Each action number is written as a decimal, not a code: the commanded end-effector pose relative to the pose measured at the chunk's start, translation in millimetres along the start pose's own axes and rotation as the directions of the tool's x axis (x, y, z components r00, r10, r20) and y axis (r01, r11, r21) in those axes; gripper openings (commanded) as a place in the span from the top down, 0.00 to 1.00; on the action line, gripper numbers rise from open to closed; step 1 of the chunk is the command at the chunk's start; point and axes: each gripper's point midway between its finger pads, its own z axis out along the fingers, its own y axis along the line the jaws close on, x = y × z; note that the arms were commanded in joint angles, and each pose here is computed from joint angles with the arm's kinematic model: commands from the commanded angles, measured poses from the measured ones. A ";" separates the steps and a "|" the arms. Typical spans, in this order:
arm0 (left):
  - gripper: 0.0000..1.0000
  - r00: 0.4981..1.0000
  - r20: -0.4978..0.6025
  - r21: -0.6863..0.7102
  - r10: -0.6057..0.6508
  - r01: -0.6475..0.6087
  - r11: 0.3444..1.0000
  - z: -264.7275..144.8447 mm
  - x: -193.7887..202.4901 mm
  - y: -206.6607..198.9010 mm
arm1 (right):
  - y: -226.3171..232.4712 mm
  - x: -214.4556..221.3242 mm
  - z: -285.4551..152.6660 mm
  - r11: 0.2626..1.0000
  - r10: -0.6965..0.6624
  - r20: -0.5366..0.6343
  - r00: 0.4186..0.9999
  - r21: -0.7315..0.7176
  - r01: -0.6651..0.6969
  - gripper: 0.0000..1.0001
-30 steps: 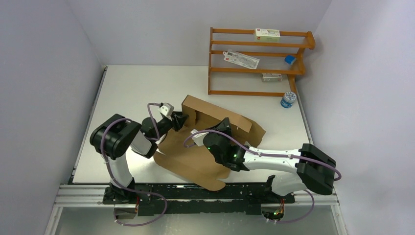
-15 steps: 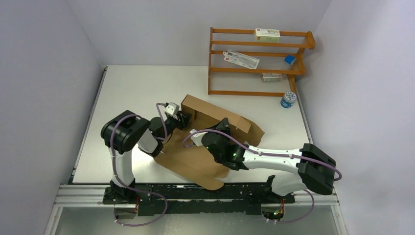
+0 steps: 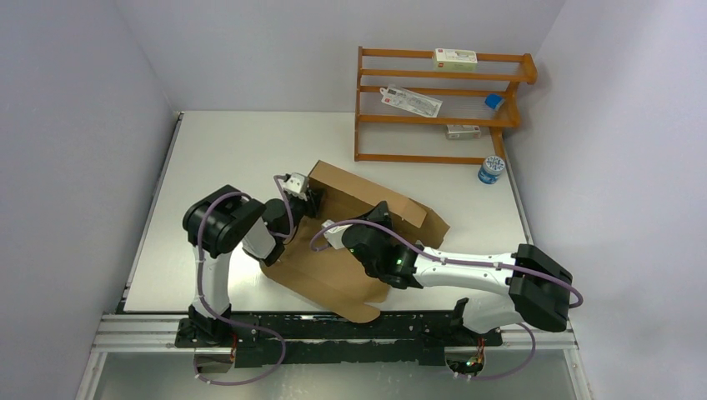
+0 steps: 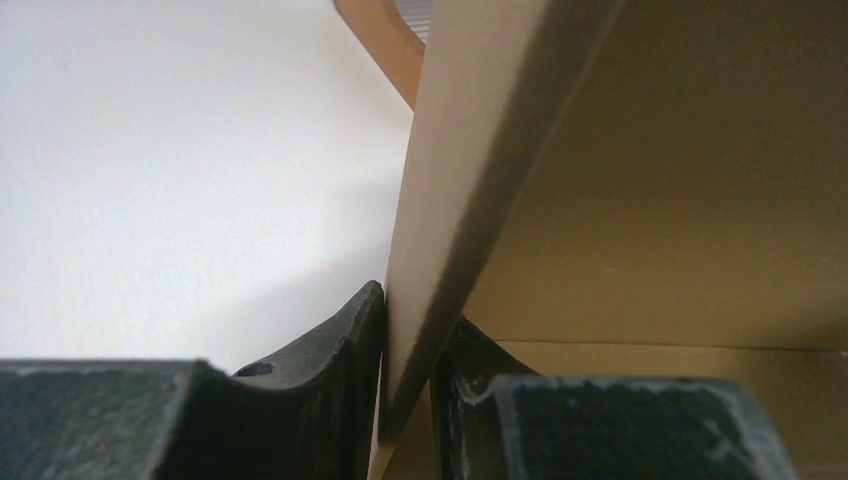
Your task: Fold the paper box
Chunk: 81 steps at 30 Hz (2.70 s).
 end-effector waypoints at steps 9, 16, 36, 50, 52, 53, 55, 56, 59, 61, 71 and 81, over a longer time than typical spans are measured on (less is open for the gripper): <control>0.78 0.951 0.311 -0.220 0.002 0.070 0.973 -15.1 -73.4 20.1 | 26.6 -17.4 0.6 0.993 -0.042 0.089 0.995 -0.106 0.051 1.00; 0.78 0.947 0.322 -0.349 -0.003 0.122 0.929 -26.3 -70.5 33.4 | 28.4 -17.5 0.4 0.993 -0.034 0.089 0.995 -0.112 0.044 1.00; 0.62 0.905 0.403 -0.396 -0.136 0.306 0.866 -45.6 -76.5 42.8 | 34.1 -16.9 -3.3 0.989 0.013 0.108 0.994 -0.150 0.004 1.00; 0.46 0.935 0.353 -0.281 -0.024 0.130 0.951 -41.8 -92.1 16.2 | 42.1 -21.6 -2.9 0.982 0.016 0.126 0.992 -0.188 0.008 1.00; 0.45 0.933 0.360 -0.274 -0.013 0.119 0.954 -44.3 -98.1 14.8 | 42.5 -21.6 -2.7 0.982 0.015 0.124 0.992 -0.188 0.009 1.00; 0.44 0.930 0.368 -0.268 -0.007 0.113 0.957 -45.6 -102.8 13.6 | 42.6 -21.6 -2.8 0.982 0.018 0.124 0.992 -0.190 0.006 1.00; 0.43 0.928 0.372 -0.264 0.005 0.101 0.959 -47.4 -107.2 13.9 | 43.2 -21.6 -2.5 0.982 0.017 0.124 0.992 -0.189 0.006 1.00; 0.43 0.928 0.372 -0.266 0.006 0.100 0.959 -48.3 -107.6 15.0 | 43.4 -21.8 -2.5 0.982 0.019 0.125 0.992 -0.189 0.005 1.00; 0.45 0.926 0.377 -0.279 0.007 0.106 0.954 -50.3 -109.4 20.4 | 44.5 -21.7 -2.2 0.981 0.018 0.121 0.992 -0.192 0.006 1.00; 0.49 0.927 0.375 -0.285 0.007 0.108 0.952 -50.3 -108.1 23.8 | 44.7 -21.5 -2.3 0.981 0.017 0.120 0.993 -0.194 0.007 1.00; 0.65 0.915 0.402 -0.371 -0.028 0.191 0.909 -51.4 -105.5 43.9 | 48.2 -22.2 -1.6 0.978 0.020 0.114 0.993 -0.207 0.004 1.00; 0.70 0.890 0.454 -0.503 -0.030 0.284 0.816 -64.6 -110.3 64.8 | 49.5 -25.5 0.5 0.976 0.024 0.105 0.994 -0.219 0.000 1.00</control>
